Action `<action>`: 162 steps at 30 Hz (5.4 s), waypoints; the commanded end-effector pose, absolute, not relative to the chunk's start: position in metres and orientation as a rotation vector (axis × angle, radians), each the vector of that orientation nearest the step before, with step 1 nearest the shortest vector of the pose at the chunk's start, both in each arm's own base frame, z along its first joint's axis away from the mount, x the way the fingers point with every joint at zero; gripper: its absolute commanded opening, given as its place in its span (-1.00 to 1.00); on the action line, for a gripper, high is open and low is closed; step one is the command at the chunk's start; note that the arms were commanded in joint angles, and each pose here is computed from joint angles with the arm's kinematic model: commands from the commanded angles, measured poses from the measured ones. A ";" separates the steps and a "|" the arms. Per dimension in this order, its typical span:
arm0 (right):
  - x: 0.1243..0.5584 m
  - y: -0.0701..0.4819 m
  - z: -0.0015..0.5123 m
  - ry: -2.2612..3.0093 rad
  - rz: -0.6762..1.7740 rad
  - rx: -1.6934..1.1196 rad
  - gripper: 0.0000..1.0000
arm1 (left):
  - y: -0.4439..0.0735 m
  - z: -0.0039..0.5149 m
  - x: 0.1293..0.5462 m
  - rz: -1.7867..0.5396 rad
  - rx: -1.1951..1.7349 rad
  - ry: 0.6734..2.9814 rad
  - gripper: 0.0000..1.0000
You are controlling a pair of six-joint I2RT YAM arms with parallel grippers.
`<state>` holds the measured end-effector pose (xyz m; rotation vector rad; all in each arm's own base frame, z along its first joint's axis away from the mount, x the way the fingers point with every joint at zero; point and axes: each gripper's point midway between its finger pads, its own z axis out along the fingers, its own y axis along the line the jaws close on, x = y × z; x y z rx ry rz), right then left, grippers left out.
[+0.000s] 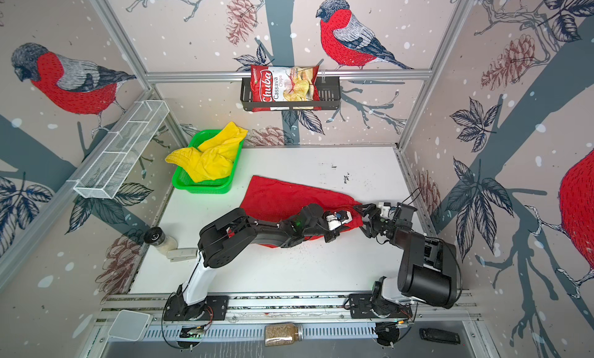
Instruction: Fold and stack the shorts
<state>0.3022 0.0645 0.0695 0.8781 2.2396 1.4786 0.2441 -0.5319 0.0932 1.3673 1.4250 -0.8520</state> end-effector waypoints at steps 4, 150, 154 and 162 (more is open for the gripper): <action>0.315 0.068 0.069 2.242 1.482 0.849 0.59 | -0.535 0.104 0.243 -0.856 1.376 1.361 -0.74; 0.383 0.330 0.001 2.773 0.207 -0.346 0.22 | -0.145 0.104 0.322 -0.374 -0.160 2.293 -0.28; 0.391 0.303 -0.016 2.793 0.161 -0.372 0.07 | -0.146 0.105 0.323 -0.363 -0.143 2.298 -0.27; 0.445 0.201 -0.004 2.748 0.059 -0.321 0.05 | -0.148 0.108 0.330 -0.339 -0.126 2.300 -0.28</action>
